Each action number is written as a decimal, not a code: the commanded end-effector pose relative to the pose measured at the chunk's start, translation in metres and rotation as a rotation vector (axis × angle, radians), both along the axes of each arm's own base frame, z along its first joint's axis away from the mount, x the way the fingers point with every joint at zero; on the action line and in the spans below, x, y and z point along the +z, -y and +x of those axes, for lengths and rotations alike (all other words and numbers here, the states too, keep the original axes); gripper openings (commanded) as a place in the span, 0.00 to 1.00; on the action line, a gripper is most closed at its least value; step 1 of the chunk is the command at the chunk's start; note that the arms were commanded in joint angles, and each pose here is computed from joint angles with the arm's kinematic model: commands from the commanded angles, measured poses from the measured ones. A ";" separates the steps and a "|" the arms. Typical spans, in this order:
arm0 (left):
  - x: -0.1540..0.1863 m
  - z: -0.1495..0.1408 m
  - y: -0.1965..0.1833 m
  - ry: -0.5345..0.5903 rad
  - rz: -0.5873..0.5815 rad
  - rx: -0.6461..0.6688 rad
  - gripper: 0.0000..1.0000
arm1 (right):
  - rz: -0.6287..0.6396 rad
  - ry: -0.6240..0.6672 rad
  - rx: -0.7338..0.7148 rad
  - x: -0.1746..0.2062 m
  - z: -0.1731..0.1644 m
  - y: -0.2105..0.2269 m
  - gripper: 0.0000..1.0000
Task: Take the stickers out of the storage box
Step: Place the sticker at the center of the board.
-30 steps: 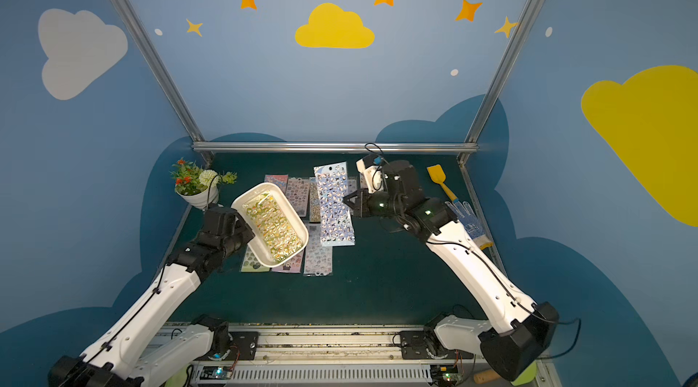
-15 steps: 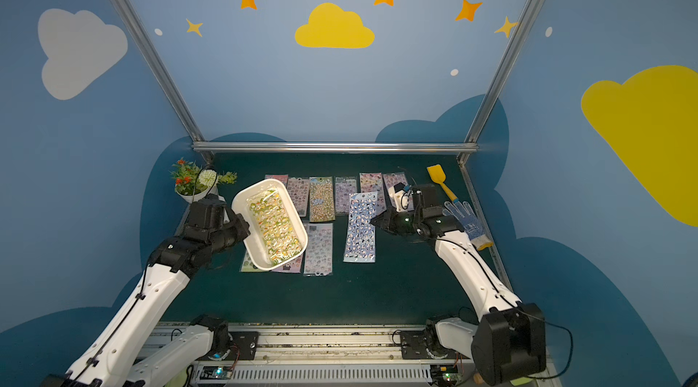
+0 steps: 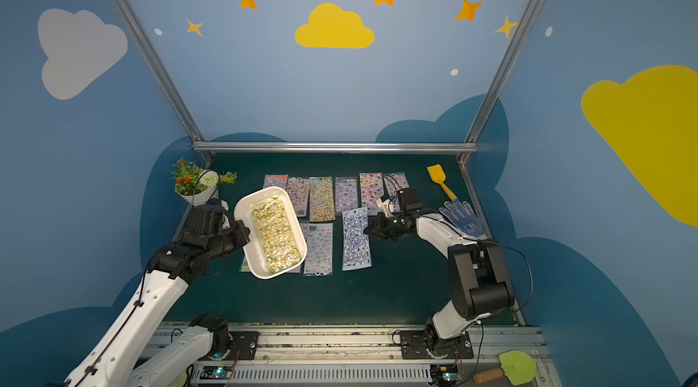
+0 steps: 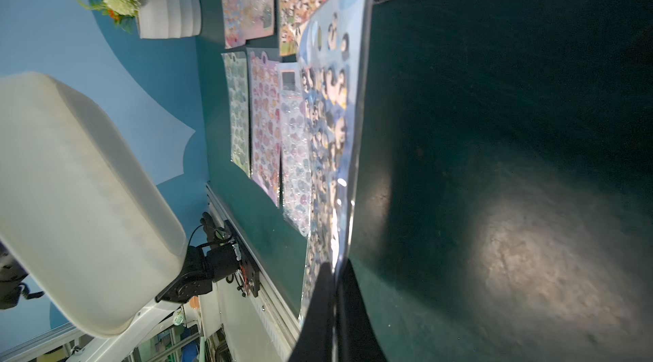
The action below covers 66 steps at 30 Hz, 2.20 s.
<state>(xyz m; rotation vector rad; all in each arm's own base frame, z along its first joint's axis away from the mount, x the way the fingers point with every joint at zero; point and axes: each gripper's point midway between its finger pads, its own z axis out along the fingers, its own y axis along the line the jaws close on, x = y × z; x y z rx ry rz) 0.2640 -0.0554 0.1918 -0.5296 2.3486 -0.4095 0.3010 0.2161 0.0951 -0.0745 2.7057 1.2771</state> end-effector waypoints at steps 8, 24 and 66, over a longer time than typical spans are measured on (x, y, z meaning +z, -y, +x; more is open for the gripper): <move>0.005 -0.001 -0.002 0.053 -0.047 0.005 0.04 | -0.041 -0.003 0.036 -0.024 0.018 -0.017 0.00; 0.007 -0.001 -0.010 0.073 -0.088 0.040 0.04 | -0.108 -0.058 0.025 -0.055 0.025 -0.020 0.00; 0.029 0.021 0.009 0.126 -0.189 0.083 0.04 | -0.261 0.491 -0.007 0.152 -0.014 -0.008 0.60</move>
